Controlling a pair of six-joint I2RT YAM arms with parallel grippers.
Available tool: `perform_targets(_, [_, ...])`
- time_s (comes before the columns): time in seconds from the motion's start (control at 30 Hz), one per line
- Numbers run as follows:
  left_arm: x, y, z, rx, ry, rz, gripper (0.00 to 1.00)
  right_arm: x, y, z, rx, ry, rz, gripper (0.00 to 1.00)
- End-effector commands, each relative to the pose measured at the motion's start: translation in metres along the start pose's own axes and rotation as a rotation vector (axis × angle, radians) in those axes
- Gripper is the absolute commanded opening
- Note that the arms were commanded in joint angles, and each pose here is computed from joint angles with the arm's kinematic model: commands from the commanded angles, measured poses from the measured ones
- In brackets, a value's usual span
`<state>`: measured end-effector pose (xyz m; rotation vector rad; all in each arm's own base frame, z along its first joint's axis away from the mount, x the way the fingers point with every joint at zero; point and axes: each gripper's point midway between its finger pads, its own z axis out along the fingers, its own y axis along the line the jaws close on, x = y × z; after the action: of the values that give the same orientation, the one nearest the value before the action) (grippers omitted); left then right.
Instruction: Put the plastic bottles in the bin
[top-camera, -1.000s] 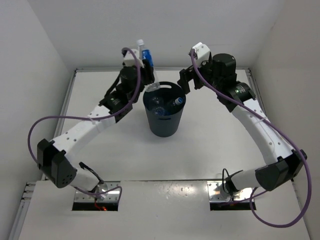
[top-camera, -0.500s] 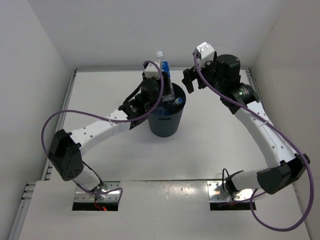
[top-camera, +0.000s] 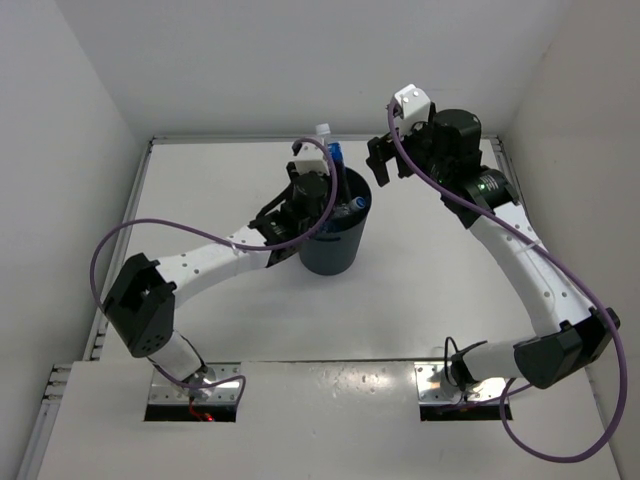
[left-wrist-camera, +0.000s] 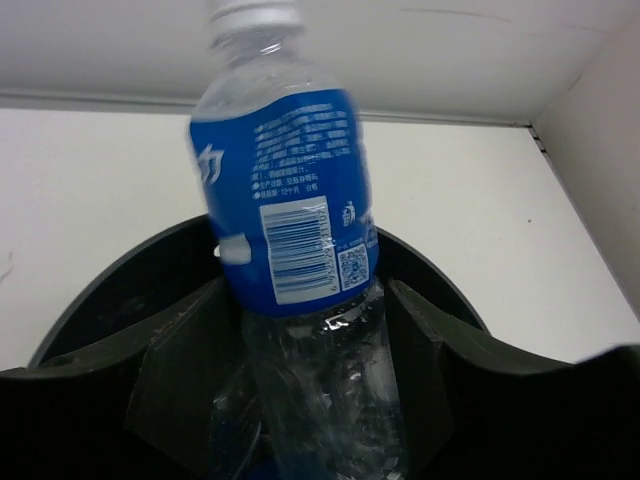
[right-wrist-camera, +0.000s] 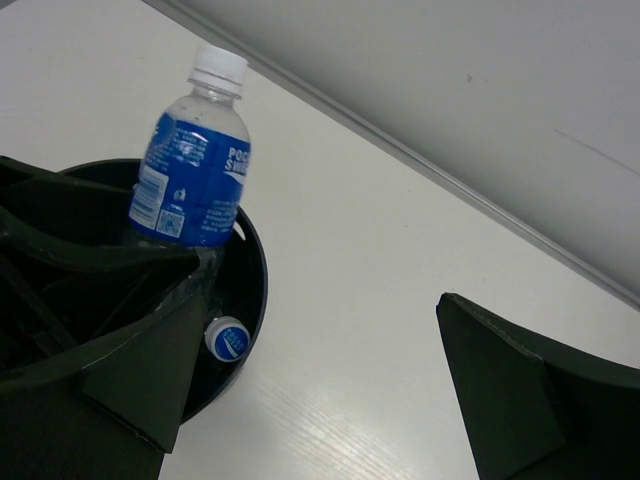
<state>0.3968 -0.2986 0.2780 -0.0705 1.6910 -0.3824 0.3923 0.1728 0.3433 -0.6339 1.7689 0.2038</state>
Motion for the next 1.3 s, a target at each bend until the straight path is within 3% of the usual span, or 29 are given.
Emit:
perform_targets(0.0, [0.003,-0.002,0.0,-0.012,-0.012,-0.024,0.68,-0.017,-0.006,-0.009,0.024,-0.063,-0.013,1.0])
perform_targets(0.23, [0.005,0.011,0.0,-0.083,-0.013,-0.037,0.89,-0.013,-0.006,-0.008,0.022,-0.054,-0.012,1.0])
perform_targets(0.33, [-0.004,0.016,-0.005,-0.104,-0.03,-0.034,0.92,-0.013,-0.006,-0.008,0.022,-0.054,-0.012,1.0])
perform_targets(0.4, [-0.025,0.015,-0.01,-0.11,-0.064,-0.032,0.99,-0.015,-0.006,-0.008,0.023,-0.063,-0.004,1.0])
perform_targets(0.67, [-0.088,0.01,-0.03,-0.079,-0.157,-0.024,0.99,-0.017,-0.005,-0.004,0.025,-0.074,0.026,1.0])
perform_targets(0.97, [-0.127,0.022,-0.06,-0.076,-0.201,0.023,0.99,-0.014,-0.008,0.0,0.044,-0.05,0.059,1.0])
perform_targets(1.17, [-0.144,0.063,-0.078,-0.096,-0.15,0.113,0.99,0.021,-0.047,-0.001,0.313,0.049,0.14,1.0])
perform_targets(1.27, [-0.146,0.106,-0.094,-0.178,-0.151,0.114,0.99,0.046,-0.05,-0.002,0.354,0.122,0.143,1.0])
